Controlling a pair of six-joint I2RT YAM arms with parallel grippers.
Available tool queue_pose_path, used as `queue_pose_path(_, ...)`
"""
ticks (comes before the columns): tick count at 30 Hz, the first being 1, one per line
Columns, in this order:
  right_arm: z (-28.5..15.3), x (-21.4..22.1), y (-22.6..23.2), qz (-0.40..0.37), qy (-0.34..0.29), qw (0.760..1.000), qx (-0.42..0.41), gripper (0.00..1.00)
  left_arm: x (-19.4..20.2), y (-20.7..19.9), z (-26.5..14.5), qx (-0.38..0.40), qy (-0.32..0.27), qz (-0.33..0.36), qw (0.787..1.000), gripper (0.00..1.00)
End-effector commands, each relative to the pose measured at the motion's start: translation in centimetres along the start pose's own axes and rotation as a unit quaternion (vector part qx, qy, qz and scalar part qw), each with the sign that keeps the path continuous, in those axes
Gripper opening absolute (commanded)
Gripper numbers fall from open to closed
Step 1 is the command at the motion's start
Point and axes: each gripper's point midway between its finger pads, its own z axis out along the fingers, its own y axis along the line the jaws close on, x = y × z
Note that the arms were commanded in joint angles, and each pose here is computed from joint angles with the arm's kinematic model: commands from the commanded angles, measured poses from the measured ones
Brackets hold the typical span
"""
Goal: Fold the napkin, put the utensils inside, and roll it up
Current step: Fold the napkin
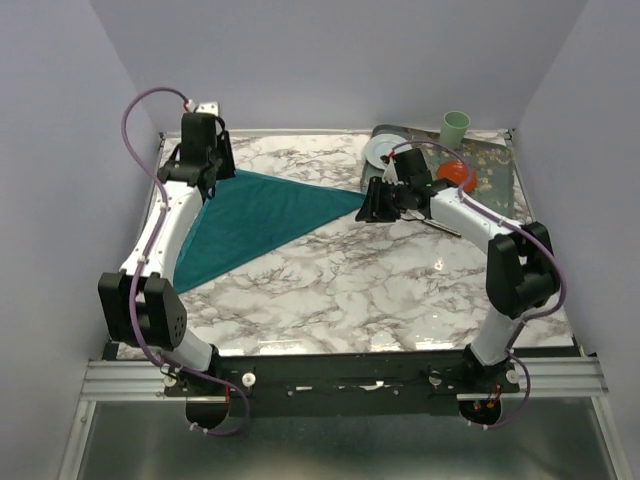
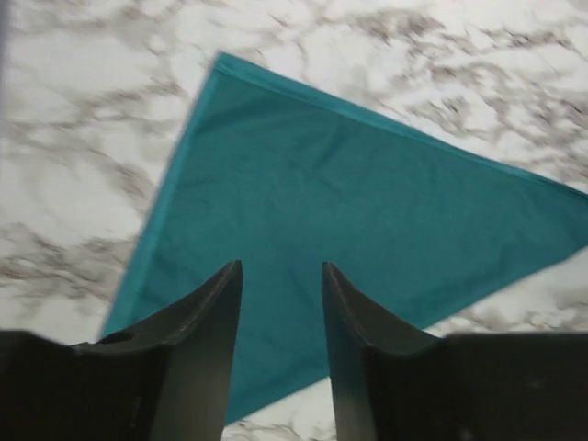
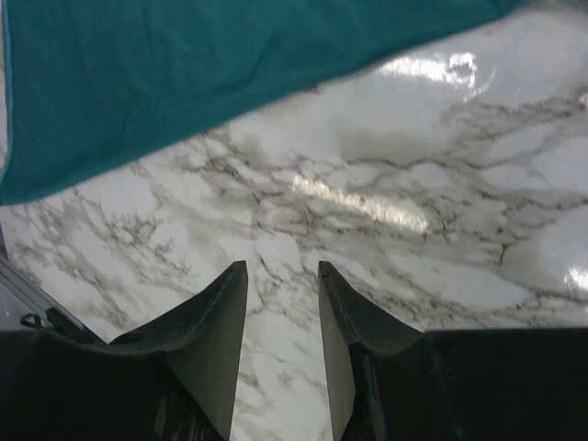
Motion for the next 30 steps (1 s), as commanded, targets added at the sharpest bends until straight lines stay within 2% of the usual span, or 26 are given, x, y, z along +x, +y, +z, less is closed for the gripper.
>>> queue_pose_path(1,2.1,-5.9,3.7,0.008,-0.063,0.996,-0.064,0.41,9.3,-5.2,1.3,0.132,0.122,-0.08,0.981,0.43)
queue_pose_path(3,4.5,-5.7,3.4,0.02,-0.039,0.996,-0.075,0.4,9.6,-5.1,0.6,0.133,0.114,-0.091,0.98,0.43)
queue_pose_path(4,4.7,-6.9,4.3,0.023,-0.044,0.995,-0.089,0.39,9.7,-4.5,0.4,0.117,0.105,-0.098,0.983,0.44)
queue_pose_path(7,7.4,-6.6,4.5,0.026,-0.028,0.995,-0.091,0.37,10.9,-1.5,-0.2,0.069,0.089,-0.116,0.987,0.46)
queue_pose_path(13,10.5,-5.1,5.6,0.019,0.001,0.995,-0.101,0.29,15.4,2.3,-0.4,0.033,0.125,-0.176,0.976,0.38)
queue_pose_path(17,11.8,-4.3,4.5,0.03,0.011,0.996,-0.088,0.28,19.3,5.3,-0.2,0.004,0.163,-0.225,0.961,0.38)
queue_pose_path(21,12.7,-3.9,3.3,0.045,0.015,0.996,-0.07,0.28,22.0,9.7,-0.4,-0.05,0.173,-0.315,0.932,0.35)
queue_pose_path(30,14.2,-3.0,0.1,0.111,0.04,0.992,-0.053,0.29,25.6,13.8,-0.7,-0.115,0.186,-0.378,0.9,0.35)
